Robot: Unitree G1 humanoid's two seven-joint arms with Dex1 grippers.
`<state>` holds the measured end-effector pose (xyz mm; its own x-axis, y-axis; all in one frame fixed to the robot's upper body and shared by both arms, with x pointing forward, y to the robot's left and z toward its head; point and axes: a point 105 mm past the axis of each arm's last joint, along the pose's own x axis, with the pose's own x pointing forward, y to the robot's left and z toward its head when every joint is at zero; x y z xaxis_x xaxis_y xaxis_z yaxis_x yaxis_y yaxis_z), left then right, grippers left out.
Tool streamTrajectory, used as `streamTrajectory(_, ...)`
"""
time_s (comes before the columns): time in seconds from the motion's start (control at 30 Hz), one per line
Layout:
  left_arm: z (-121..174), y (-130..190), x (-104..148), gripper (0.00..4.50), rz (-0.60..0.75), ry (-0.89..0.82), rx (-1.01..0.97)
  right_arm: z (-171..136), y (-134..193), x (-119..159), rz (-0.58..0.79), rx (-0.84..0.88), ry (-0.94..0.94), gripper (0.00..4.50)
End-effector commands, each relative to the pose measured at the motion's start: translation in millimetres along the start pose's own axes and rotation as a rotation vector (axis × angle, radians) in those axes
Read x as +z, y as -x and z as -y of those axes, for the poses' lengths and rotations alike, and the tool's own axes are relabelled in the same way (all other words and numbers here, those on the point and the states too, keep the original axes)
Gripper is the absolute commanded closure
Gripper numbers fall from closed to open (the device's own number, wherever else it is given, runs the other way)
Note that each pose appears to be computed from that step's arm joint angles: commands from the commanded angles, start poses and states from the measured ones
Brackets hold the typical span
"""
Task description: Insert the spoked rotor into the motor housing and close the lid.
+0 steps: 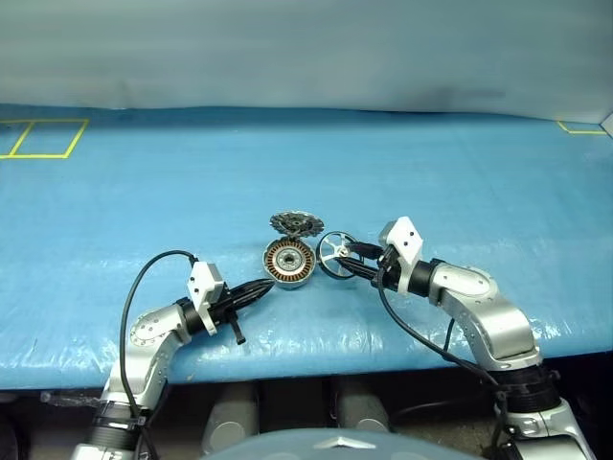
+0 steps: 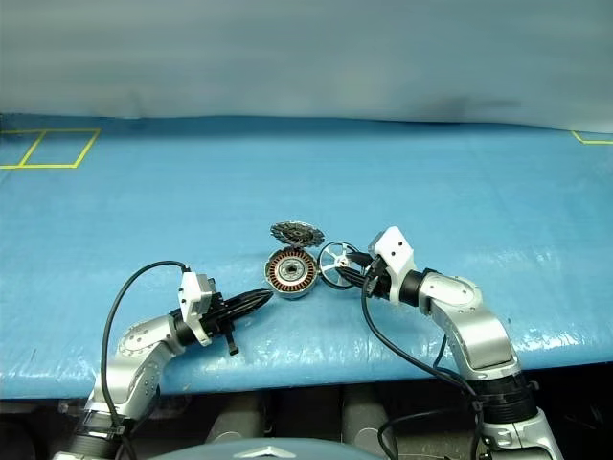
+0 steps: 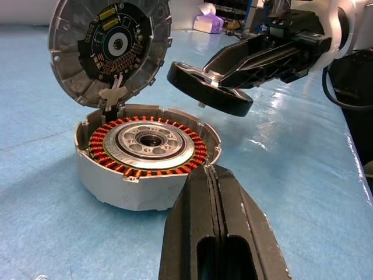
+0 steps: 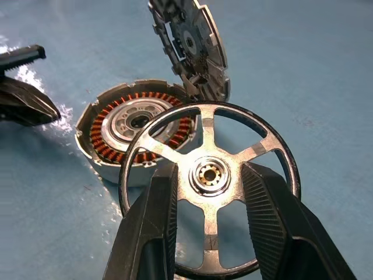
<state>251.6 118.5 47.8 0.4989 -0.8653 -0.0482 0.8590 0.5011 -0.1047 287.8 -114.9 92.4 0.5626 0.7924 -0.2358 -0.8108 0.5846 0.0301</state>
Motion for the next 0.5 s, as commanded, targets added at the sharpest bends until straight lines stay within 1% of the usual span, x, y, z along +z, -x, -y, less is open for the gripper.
streamTrajectory(0.03,1,-3,8,4.50,0.036,-0.025,-0.014,-9,2,18,0.113,0.062,-0.052,3.17)
streamTrajectory(0.2,0,-3,7,4.50,0.036,-0.030,-0.014,-16,-1,23,0.197,0.111,-0.162,3.17)
streamTrajectory(0.5,-1,-6,5,4.50,0.023,-0.042,-0.015,-21,-11,26,0.278,0.144,-0.289,3.17)
